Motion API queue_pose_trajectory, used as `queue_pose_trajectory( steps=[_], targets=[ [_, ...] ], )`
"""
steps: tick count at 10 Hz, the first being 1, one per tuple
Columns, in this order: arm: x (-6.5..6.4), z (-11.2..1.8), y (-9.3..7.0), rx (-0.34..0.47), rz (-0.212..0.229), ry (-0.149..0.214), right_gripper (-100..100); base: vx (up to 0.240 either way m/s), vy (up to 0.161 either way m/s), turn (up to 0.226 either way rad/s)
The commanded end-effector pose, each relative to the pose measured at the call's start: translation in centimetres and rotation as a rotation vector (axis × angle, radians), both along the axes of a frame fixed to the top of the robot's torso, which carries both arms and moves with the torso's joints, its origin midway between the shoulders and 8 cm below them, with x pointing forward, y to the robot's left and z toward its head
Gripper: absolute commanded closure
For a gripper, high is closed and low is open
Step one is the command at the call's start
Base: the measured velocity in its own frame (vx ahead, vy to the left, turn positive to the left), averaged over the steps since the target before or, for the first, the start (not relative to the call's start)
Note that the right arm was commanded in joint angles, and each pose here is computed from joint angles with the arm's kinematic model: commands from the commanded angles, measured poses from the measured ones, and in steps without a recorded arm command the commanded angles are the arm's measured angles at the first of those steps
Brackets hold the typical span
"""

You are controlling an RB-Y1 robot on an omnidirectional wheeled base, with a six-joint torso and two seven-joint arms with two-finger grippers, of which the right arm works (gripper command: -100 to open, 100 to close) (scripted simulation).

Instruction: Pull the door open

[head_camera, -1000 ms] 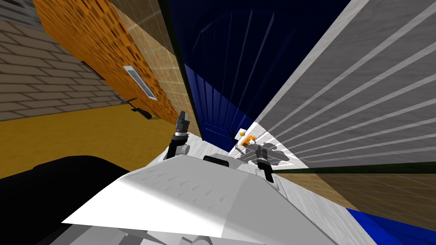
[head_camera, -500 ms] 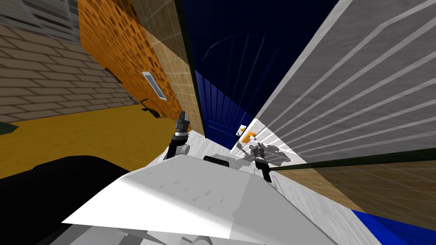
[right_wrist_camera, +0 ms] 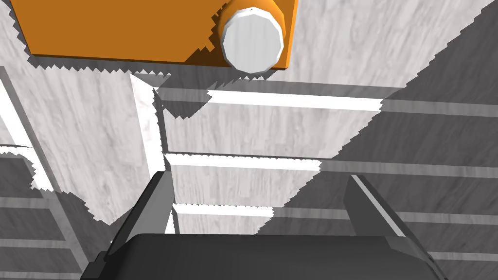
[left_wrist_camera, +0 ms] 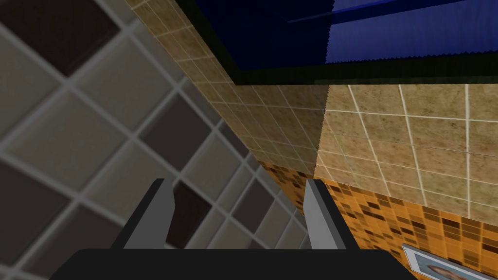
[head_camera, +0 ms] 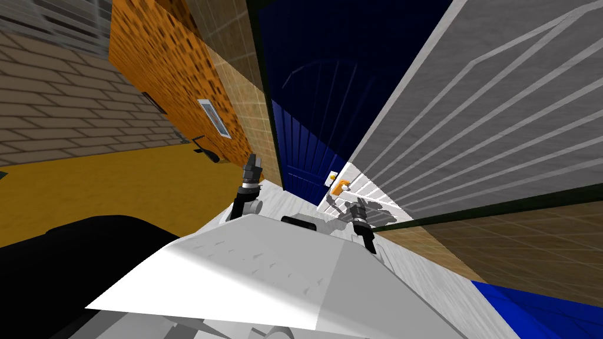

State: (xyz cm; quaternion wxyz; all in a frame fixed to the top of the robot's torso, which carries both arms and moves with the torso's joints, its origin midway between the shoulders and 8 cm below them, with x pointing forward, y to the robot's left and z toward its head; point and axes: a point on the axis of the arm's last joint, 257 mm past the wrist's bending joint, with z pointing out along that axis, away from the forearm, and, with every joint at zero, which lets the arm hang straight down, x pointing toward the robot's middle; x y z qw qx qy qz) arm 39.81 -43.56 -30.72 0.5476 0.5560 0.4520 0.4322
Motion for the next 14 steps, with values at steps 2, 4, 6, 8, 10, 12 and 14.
queue_pose_trajectory(
  steps=[2, 4, 6, 8, 10, 12, 14],
  targets=[
    [0.4, -0.1, -0.4, -0.003, -0.009, 0.0, -100, 0.168, -0.088, 0.032],
    [1.5, 0.6, 0.6, 0.0, 0.007, -0.019, -100, 0.189, -0.007, 0.087],
    [1.6, 0.8, 0.8, 0.001, 0.01, -0.023, -100, 0.194, 0.052, 0.076],
    [1.6, 0.8, 0.8, 0.001, 0.01, -0.023, 100, -0.029, -0.009, -0.008],
    [1.6, 0.8, 0.8, 0.001, 0.01, -0.023, 100, -0.031, -0.005, 0.011],
    [1.6, 0.8, 0.8, 0.001, 0.01, -0.023, 100, -0.01, 0.003, -0.006],
    [0.6, 0.1, 0.3, -0.001, 0.01, -0.006, 100, -0.156, -0.036, 0.049]
  ],
)
